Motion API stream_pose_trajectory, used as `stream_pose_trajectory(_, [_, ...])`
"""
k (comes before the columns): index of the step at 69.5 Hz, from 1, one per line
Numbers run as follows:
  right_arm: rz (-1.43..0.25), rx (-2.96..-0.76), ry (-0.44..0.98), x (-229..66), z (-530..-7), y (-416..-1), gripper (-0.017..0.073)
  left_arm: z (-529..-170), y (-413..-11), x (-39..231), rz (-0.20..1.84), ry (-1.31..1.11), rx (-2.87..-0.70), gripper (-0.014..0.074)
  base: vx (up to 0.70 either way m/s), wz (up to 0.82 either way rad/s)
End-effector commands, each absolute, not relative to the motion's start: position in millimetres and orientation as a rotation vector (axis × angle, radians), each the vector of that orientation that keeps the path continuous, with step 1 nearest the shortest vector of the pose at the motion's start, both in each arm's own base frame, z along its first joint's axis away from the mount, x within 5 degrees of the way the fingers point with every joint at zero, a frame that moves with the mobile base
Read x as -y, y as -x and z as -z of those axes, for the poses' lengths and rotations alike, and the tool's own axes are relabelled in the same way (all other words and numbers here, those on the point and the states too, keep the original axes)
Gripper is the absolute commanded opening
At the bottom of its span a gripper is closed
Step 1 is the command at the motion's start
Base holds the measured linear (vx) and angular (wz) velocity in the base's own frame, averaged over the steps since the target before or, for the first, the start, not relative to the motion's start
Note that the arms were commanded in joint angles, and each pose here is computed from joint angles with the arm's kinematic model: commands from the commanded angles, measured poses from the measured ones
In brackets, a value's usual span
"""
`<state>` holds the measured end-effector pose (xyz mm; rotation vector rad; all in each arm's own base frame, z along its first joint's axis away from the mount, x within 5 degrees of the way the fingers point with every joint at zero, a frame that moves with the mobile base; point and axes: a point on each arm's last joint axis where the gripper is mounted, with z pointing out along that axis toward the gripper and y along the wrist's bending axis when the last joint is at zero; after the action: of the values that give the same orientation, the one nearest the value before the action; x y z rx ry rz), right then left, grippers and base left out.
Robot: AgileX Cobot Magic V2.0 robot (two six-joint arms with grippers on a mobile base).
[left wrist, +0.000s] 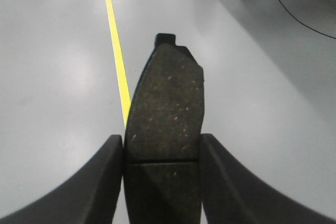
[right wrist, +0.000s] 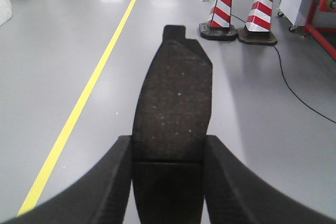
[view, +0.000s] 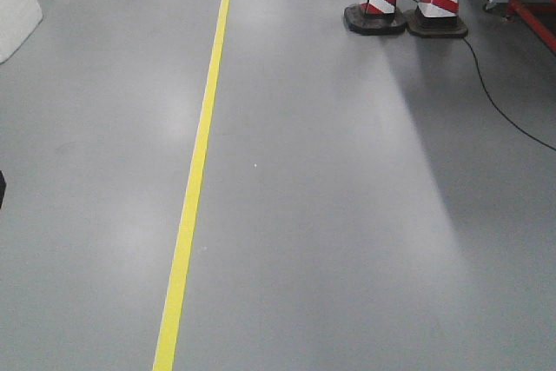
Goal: Move and align brake pads A on conveyor
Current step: 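Drive the base away from the table holding both pads, then drive past the striped cones toward the dark conveyor belt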
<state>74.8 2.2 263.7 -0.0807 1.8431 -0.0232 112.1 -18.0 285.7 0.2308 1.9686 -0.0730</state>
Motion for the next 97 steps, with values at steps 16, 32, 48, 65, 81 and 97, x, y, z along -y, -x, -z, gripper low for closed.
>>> stream_pose_trajectory(16, [0.038, -1.722, 0.077, -1.6, -282.0, -76.5, 0.0059, -302.1, -115.7, 18.3, 0.083, -0.201, -1.858, 0.0073, 0.53, 0.02])
stream_pose_trajectory(32, [0.038, -1.722, 0.077, -1.6, -282.0, -76.5, 0.0059, -302.1, -115.7, 18.3, 0.083, -0.201, -1.858, 0.0073, 0.54, 0.00])
stream_pose_trajectory(48, [0.038, -1.722, 0.077, -1.6, -282.0, -76.5, 0.0059, -302.1, -115.7, 18.3, 0.083, -0.201, -1.858, 0.0073, 0.56, -0.03])
stream_pose_trajectory(65, [0.038, -1.722, 0.077, -1.6, -282.0, -76.5, 0.0059, -302.1, -115.7, 18.3, 0.083, -0.201, -1.858, 0.0073, 0.56, -0.05])
stream_pose_trajectory(81, [0.038, -1.722, 0.077, -1.6, -282.0, -76.5, 0.0059, -302.1, -115.7, 18.3, 0.083, -0.201, -1.858, 0.0073, 0.59, -0.04])
stream_pose_trajectory(97, [0.038, -1.722, 0.077, -1.6, -282.0, -76.5, 0.0059, -302.1, -115.7, 18.3, 0.083, -0.201, -1.858, 0.0073, 0.60, -0.01])
